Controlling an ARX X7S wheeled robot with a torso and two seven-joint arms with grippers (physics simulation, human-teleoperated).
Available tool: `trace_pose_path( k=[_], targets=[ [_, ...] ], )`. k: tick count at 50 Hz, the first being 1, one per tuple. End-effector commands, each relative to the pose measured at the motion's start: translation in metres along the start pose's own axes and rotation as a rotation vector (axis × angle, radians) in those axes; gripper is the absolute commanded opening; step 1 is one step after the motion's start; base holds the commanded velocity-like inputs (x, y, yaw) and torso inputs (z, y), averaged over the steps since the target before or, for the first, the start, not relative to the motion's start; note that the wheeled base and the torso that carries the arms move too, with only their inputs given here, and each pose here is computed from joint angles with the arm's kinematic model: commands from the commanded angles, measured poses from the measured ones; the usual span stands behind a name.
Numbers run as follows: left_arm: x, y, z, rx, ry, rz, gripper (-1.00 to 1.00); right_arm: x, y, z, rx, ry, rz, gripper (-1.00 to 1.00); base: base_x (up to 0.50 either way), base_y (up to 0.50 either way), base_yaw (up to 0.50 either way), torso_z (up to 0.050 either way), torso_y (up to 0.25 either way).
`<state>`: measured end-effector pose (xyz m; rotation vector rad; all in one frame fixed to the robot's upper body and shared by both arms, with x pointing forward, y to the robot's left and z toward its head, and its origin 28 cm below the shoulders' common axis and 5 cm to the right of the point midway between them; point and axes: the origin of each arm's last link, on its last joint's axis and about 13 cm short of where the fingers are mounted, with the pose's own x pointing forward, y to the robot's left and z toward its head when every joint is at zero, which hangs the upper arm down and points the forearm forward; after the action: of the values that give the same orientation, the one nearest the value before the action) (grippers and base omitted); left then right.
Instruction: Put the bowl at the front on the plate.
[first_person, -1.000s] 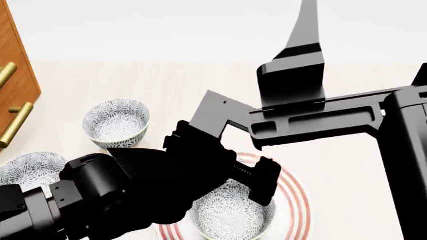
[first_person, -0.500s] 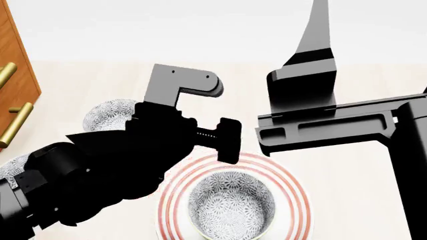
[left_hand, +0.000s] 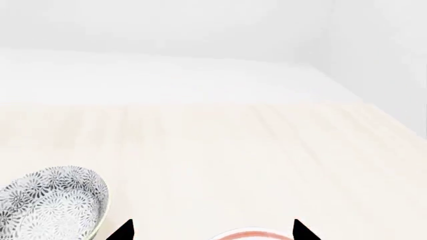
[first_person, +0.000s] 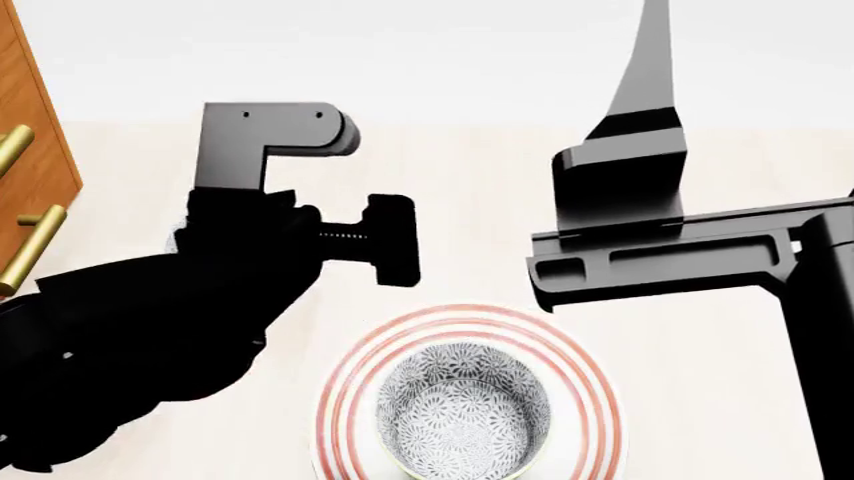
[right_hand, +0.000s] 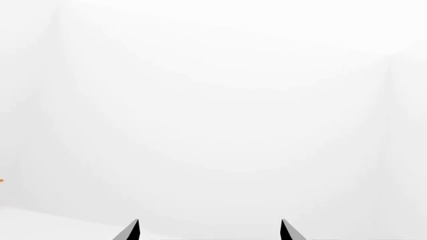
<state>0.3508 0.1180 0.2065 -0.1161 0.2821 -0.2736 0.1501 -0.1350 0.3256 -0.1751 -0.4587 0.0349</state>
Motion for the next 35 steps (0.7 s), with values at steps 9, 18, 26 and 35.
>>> trace_pose_path(
  k=[9, 18, 26, 35],
  targets=[
    [-0.04, 0.002, 0.008, -0.013, -0.141, -0.019, 1.0, 0.0, 0.0, -0.008, 0.007, 0.011, -0.006, 1.0, 0.0, 0.0, 0.0, 0.0, 0.0],
    [-0.059, 0.001, 0.016, -0.031, -0.182, -0.049, 1.0, -0.001, 0.001, -0.012, 0.009, 0.011, -0.006, 1.0, 0.0, 0.0, 0.0, 0.0, 0.0],
    [-0.07, 0.001, 0.012, 0.004, -0.233, -0.044, 1.0, -0.001, 0.001, -0.013, 0.005, 0.012, -0.003, 1.0, 0.0, 0.0, 0.0, 0.0, 0.0],
    [-0.084, 0.001, 0.011, 0.013, -0.291, -0.034, 1.0, -0.004, 0.002, -0.017, 0.009, 0.017, -0.006, 1.0, 0.0, 0.0, 0.0, 0.0, 0.0]
  ],
)
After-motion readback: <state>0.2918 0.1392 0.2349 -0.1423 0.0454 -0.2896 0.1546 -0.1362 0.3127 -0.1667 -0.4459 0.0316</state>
